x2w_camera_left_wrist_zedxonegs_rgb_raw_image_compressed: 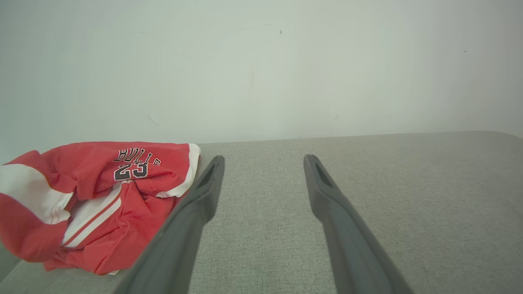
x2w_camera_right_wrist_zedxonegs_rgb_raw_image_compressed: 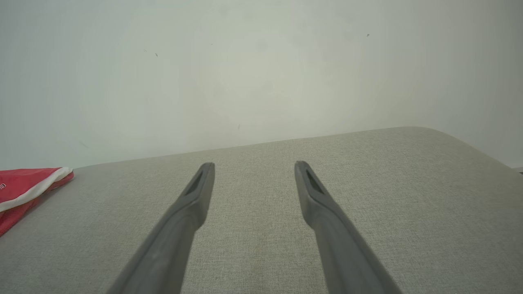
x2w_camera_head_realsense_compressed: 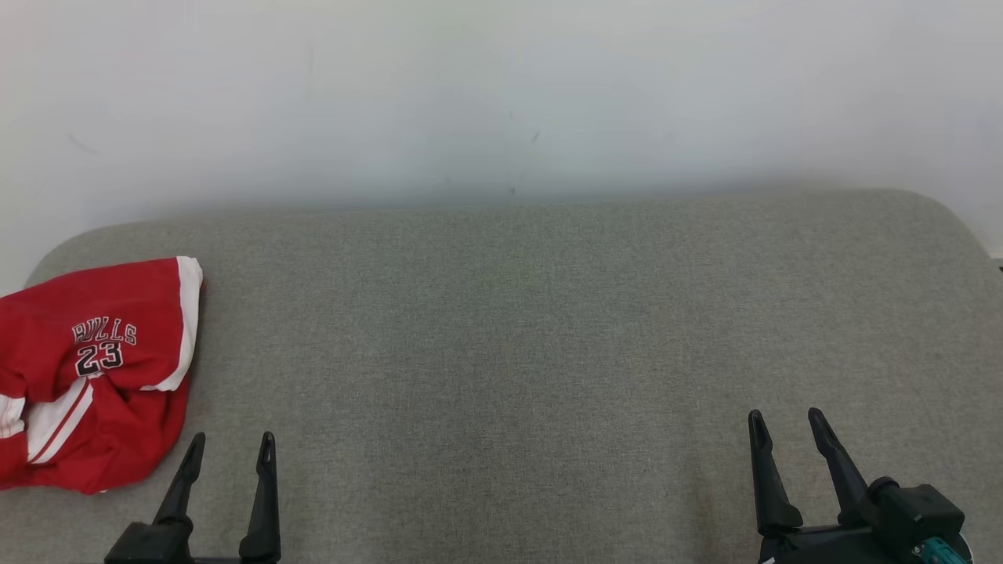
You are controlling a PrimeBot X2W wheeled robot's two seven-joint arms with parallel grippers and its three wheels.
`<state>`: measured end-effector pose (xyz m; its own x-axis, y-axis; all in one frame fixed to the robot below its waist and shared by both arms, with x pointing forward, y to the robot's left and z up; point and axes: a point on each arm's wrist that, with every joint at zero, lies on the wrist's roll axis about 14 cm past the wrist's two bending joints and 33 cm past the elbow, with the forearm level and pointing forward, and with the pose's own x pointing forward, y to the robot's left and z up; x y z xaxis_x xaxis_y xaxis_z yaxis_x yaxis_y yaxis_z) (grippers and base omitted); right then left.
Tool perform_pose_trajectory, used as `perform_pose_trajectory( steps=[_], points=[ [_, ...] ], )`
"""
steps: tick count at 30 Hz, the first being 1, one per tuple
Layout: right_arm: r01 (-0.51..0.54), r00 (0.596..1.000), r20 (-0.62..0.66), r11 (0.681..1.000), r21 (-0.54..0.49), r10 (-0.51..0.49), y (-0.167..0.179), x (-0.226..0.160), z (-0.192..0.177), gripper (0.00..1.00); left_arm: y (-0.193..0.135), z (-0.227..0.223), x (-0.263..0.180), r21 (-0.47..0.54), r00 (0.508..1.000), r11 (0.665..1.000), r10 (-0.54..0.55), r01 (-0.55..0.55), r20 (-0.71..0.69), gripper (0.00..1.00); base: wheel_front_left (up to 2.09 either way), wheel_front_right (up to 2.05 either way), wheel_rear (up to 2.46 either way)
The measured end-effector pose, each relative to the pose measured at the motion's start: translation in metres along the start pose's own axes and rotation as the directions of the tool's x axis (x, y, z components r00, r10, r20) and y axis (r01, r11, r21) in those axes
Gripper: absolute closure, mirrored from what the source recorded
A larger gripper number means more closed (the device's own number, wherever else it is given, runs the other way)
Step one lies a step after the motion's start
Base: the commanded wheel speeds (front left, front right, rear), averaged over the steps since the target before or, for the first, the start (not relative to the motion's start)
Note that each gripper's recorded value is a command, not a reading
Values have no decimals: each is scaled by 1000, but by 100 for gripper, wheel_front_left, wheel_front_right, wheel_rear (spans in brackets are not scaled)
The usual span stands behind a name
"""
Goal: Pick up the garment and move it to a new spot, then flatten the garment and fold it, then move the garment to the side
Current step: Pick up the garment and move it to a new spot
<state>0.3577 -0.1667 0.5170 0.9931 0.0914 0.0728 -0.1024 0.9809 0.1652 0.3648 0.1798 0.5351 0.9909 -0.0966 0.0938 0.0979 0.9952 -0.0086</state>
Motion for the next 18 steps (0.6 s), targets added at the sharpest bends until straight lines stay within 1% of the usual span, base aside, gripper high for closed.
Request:
perform_pose_trajectory(
  steps=[9,18],
  points=[
    [-17,1000,-6,1000,15,17,6,4,-3,0,9,0,-4,-5,999,999,34,-34,2,0,0,0,0],
    [-89,996,-27,995,42,90,29,16,-13,0,38,0,-22,-6,991,991,132,-132,-7,0,0,0,0]
  ],
)
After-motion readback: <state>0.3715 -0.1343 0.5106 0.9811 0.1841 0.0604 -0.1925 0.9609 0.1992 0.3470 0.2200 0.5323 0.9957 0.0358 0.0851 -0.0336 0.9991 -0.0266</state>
